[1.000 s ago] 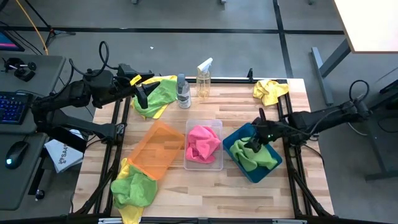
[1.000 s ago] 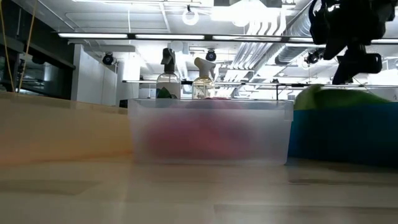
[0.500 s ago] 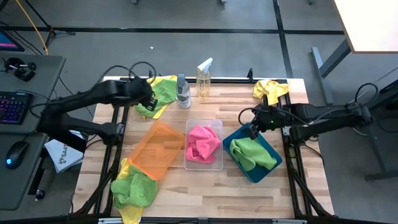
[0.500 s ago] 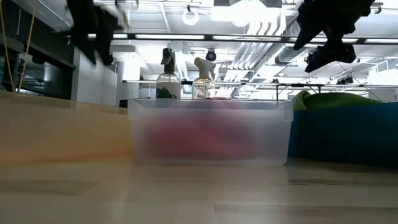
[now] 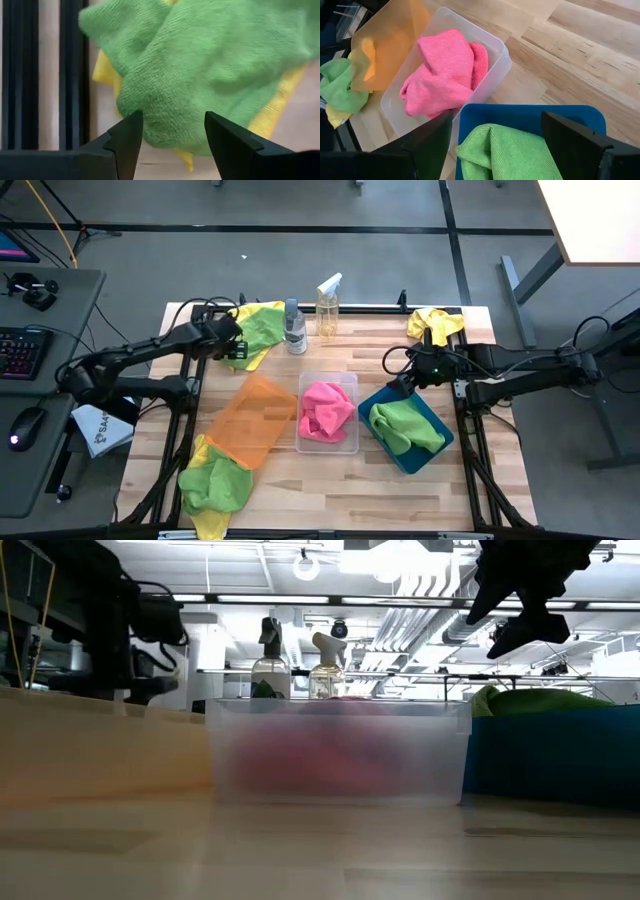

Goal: Sort microfiber towel by color & place in baskets
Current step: Put the top green microfiber towel into the blue bin

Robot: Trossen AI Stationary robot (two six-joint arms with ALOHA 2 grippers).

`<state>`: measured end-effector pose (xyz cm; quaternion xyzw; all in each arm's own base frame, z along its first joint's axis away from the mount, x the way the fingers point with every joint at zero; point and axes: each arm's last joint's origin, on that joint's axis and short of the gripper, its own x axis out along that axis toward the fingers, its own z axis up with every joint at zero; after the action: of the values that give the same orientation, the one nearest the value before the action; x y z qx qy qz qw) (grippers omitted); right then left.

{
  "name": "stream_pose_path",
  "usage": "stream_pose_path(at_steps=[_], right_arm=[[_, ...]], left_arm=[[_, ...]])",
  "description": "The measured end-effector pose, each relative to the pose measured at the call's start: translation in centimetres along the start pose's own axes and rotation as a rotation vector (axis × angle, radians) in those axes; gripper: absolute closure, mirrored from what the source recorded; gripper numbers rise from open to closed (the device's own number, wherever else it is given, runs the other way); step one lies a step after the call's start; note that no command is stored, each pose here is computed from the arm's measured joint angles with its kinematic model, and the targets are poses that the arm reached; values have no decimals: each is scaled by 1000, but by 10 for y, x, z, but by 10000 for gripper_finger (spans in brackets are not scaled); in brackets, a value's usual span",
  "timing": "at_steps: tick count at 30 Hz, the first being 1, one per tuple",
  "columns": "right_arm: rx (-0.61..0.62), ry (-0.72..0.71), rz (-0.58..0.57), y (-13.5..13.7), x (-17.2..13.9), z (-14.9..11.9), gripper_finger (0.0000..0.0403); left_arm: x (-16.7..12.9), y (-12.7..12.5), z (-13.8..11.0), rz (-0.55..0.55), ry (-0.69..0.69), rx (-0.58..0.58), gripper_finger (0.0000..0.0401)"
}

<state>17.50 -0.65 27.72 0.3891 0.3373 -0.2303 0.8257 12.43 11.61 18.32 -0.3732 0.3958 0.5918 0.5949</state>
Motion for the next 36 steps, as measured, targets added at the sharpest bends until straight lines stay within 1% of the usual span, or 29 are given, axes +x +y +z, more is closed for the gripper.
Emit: stream_pose_path(at_steps=[3, 7, 10, 15, 21, 23, 26, 28, 32, 36], right_arm=[[0, 0, 0, 0, 0, 0, 103], [0, 0, 0, 0, 0, 0, 103], [8, -1, 0, 0, 0, 0, 103], [8, -1, 0, 0, 0, 0, 103], [6, -36, -26, -1, 0, 1, 103], [3, -47, -35, -1, 0, 1, 103], [0, -49, -37, -1, 0, 2, 103], [5, -49, -36, -1, 0, 2, 103], [8, -39, -29, -1, 0, 1, 103], [23, -38, -28, -1, 0, 1, 103]], left_arm=[[5, 3, -4, 19, -35, -54, 199], [6, 5, -6, 31, -58, -85, 199], [0, 5, -5, -3, -99, -101, 199], [-18, 13, -6, -39, -176, -142, 199], [-22, 25, -14, 54, -177, -198, 199], [-22, 24, -13, 51, -189, -224, 199], [-20, 18, -8, 17, -217, -247, 199], [-16, 16, -8, 17, -223, -250, 199], [0, 19, -17, 71, -184, -293, 199], [13, 20, -25, 43, -169, -362, 199]])
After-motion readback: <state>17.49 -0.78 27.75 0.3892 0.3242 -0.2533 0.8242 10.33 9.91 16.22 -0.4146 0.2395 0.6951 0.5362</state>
